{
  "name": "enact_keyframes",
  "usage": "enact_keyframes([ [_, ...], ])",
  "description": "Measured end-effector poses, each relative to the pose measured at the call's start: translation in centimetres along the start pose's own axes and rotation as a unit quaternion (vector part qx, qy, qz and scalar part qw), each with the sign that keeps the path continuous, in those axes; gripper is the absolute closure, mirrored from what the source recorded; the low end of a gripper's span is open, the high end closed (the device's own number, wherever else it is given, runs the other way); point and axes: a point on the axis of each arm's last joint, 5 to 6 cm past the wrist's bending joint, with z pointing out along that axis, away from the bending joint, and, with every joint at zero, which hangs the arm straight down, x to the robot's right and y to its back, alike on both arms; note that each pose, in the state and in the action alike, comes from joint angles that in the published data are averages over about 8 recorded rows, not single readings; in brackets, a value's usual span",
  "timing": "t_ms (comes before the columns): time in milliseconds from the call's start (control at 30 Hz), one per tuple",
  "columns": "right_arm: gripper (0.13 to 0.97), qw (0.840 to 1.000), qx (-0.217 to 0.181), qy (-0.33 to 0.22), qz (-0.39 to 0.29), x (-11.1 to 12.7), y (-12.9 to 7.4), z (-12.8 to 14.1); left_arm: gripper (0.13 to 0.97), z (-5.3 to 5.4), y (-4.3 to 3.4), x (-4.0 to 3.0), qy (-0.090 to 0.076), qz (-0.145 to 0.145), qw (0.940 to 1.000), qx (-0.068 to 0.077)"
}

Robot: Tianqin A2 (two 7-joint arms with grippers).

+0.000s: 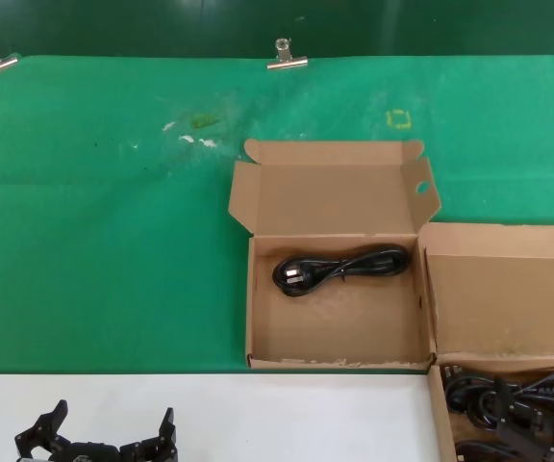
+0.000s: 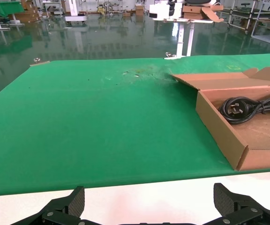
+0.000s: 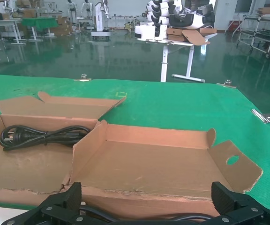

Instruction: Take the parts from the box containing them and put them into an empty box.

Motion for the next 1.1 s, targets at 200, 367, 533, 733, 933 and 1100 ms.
enact_keyframes([
  [200, 0.130, 1.000, 0.000, 0.000, 0.000, 0.00, 0.00, 0.00, 0.132, 0.00, 0.00, 0.00, 0.000, 0.000, 1.0000, 0.000],
  [367, 0.130, 1.000, 0.000, 0.000, 0.000, 0.00, 0.00, 0.00, 0.132, 0.00, 0.00, 0.00, 0.000, 0.000, 1.0000, 0.000],
  [533, 0.130, 1.000, 0.000, 0.000, 0.000, 0.00, 0.00, 0.00, 0.132, 0.00, 0.00, 0.00, 0.000, 0.000, 1.0000, 0.000],
  [733, 0.130, 1.000, 0.000, 0.000, 0.000, 0.00, 0.00, 0.00, 0.132, 0.00, 0.00, 0.00, 0.000, 0.000, 1.0000, 0.000],
  [933, 0.130, 1.000, 0.000, 0.000, 0.000, 0.00, 0.00, 0.00, 0.132, 0.00, 0.00, 0.00, 0.000, 0.000, 1.0000, 0.000],
  [1100, 0.130, 1.000, 0.000, 0.000, 0.000, 0.00, 0.00, 0.00, 0.132, 0.00, 0.00, 0.00, 0.000, 0.000, 1.0000, 0.000],
])
